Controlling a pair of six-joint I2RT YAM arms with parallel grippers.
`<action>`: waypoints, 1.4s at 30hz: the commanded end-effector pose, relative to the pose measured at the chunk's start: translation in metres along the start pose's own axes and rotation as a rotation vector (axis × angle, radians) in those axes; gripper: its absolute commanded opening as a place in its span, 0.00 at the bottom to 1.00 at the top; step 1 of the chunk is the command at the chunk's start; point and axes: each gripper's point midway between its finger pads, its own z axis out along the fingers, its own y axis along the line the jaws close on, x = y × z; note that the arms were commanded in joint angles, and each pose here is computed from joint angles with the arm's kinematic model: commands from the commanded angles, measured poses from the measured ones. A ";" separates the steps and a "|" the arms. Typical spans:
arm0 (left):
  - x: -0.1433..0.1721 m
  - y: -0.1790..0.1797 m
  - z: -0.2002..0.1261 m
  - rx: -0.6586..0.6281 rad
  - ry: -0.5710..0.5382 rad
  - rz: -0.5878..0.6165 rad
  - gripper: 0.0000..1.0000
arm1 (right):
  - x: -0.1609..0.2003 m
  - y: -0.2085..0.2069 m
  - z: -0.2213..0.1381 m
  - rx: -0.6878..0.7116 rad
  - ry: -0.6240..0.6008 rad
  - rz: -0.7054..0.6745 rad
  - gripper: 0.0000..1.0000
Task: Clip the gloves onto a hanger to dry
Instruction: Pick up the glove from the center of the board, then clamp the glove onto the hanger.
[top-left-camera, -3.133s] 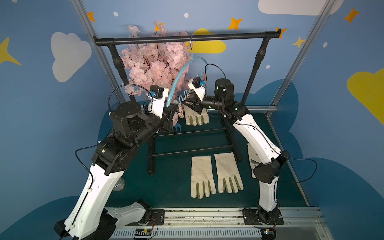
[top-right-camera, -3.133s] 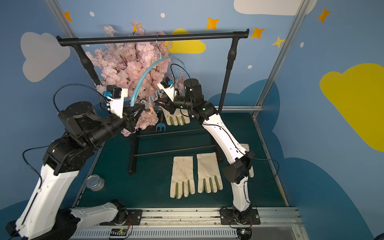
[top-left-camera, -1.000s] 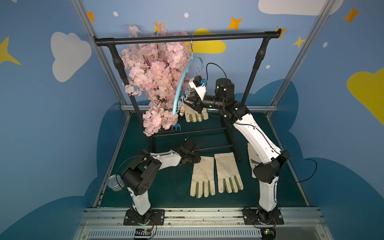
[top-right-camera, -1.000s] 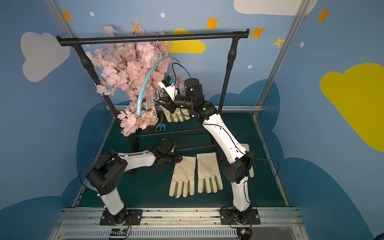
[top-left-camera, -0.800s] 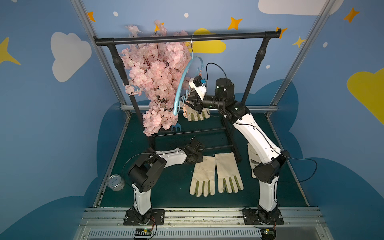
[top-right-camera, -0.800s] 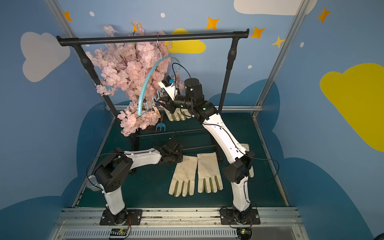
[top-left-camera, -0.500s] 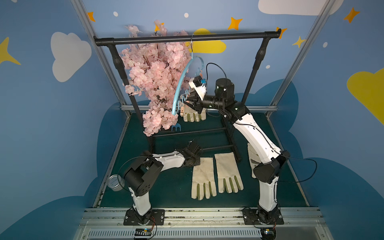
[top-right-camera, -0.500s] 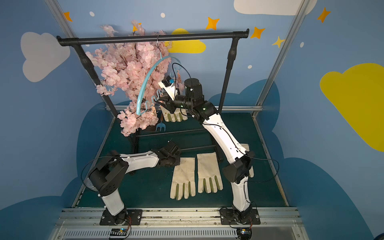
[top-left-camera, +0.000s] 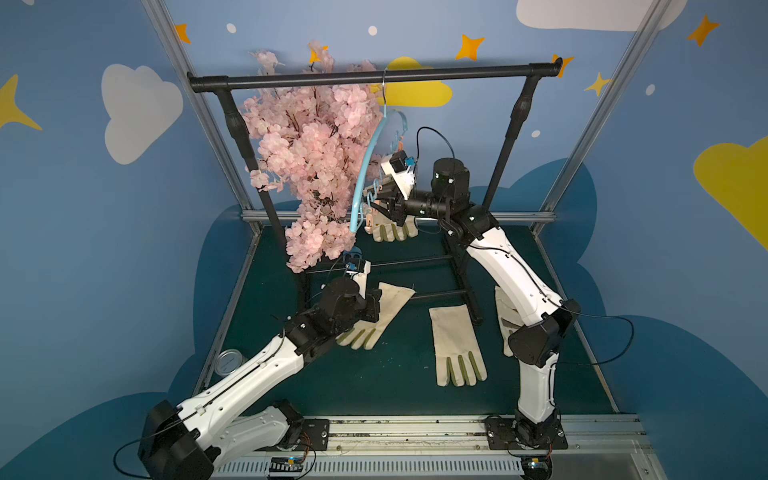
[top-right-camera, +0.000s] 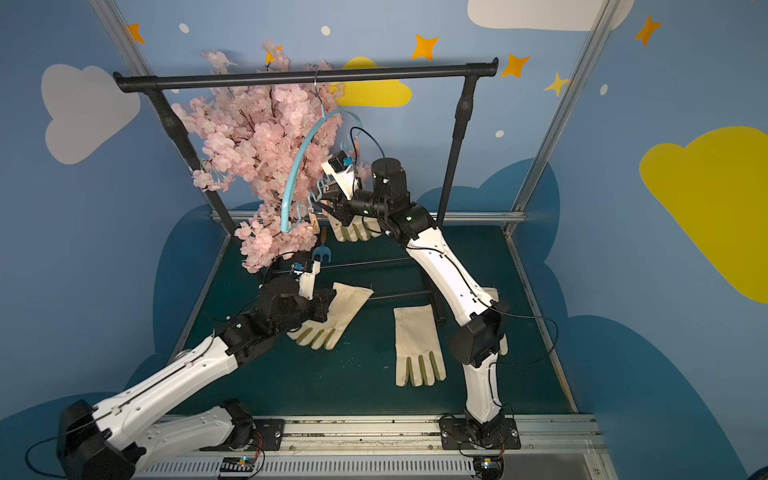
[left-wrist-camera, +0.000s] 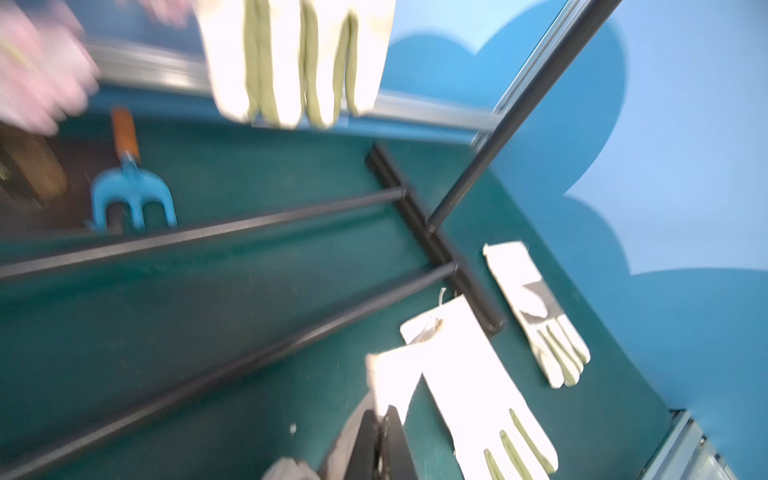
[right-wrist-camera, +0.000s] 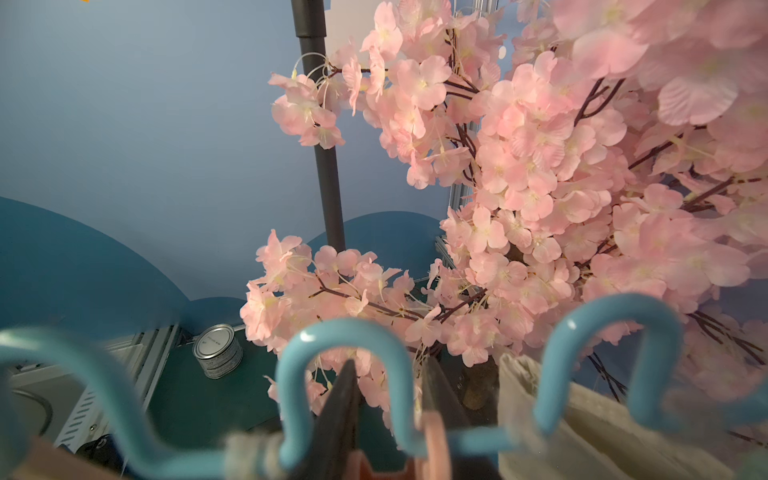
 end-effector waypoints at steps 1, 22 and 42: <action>-0.024 0.004 -0.006 0.045 -0.047 0.048 0.03 | -0.022 0.011 -0.013 -0.021 -0.044 0.003 0.17; -0.166 0.024 -0.037 0.251 -0.304 -0.023 0.03 | -0.031 0.011 -0.015 -0.041 -0.075 0.017 0.13; -0.209 0.022 -0.048 0.372 -0.365 -0.048 0.03 | -0.029 0.010 -0.015 -0.050 -0.072 0.025 0.10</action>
